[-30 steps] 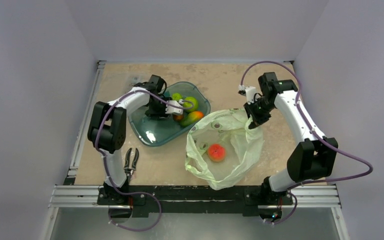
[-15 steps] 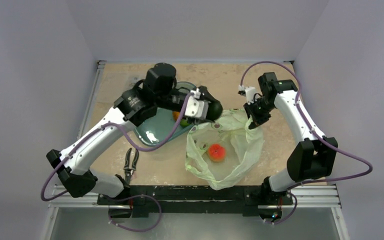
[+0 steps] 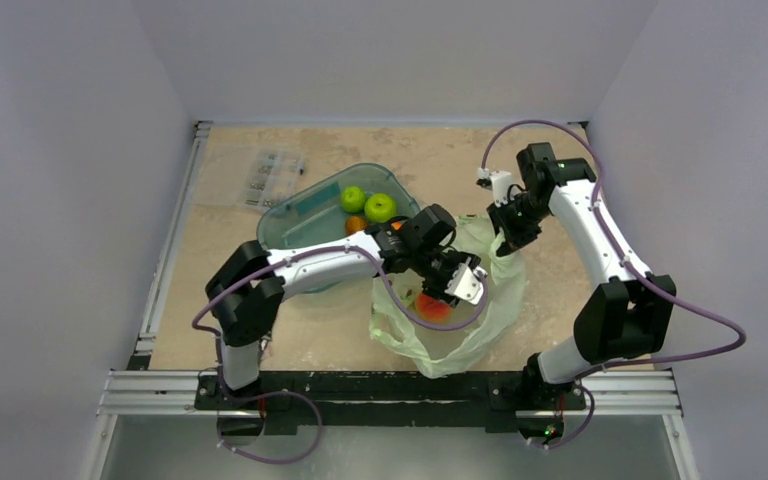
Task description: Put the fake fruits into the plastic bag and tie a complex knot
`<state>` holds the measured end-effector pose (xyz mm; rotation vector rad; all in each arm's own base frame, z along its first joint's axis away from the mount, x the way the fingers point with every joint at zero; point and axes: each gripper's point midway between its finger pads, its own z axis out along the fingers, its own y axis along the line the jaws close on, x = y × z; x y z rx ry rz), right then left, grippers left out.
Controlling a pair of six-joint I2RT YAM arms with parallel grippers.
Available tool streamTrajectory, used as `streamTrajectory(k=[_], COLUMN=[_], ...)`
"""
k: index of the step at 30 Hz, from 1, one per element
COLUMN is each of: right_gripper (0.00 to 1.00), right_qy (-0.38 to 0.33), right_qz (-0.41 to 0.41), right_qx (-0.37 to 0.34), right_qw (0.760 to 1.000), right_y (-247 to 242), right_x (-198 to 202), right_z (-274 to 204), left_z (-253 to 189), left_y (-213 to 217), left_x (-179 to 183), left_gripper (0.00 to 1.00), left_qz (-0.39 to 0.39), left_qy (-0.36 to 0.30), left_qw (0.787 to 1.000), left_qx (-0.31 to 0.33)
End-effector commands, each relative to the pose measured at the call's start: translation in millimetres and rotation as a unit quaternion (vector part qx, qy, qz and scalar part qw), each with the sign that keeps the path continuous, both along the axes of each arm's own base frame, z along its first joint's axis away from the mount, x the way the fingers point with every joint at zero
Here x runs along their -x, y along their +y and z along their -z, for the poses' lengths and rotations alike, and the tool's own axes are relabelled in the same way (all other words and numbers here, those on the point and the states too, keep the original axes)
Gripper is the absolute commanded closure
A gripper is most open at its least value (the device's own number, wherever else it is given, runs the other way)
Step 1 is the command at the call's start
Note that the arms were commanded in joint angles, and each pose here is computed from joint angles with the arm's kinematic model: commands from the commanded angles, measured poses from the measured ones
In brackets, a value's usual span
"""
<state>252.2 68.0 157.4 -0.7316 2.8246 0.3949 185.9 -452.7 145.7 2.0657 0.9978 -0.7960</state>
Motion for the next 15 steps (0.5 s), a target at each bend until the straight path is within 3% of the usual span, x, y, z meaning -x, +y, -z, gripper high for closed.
streamTrajectory(k=[1, 7, 10, 11, 15], right_gripper=[1.0, 1.0, 1.0, 1.0, 1.0], right_qy=[-0.018, -0.011, -0.008, -0.008, -0.01], right_qz=[0.007, 0.008, 0.008, 0.009, 0.009], right_qx=[-0.025, -0.039, -0.038, -0.037, -0.037], right_qw=[1.0, 0.999, 0.999, 0.999, 0.999], right_y=[9.3, 14.7, 14.6, 14.4, 14.2], right_x=[-10.7, -14.1, -14.2, -13.9, -13.4], right_z=[-12.6, -12.8, -11.9, -11.5, -11.7], left_z=[0.0, 48.1, 47.8, 39.6, -21.8], left_y=[-28.4, -21.0, -14.1, -13.8, -15.4], left_x=[-44.0, -44.2, -28.1, -23.6, -10.6], left_gripper=[0.62, 0.51, 0.19, 0.03, 0.0], left_qz=[-0.014, 0.001, 0.021, 0.02, 0.005], left_qy=[-0.113, -0.108, -0.078, -0.067, -0.038], left_qw=[0.993, 0.994, 0.996, 0.997, 0.998], left_qx=[0.035, -0.017, -0.022, -0.011, 0.044])
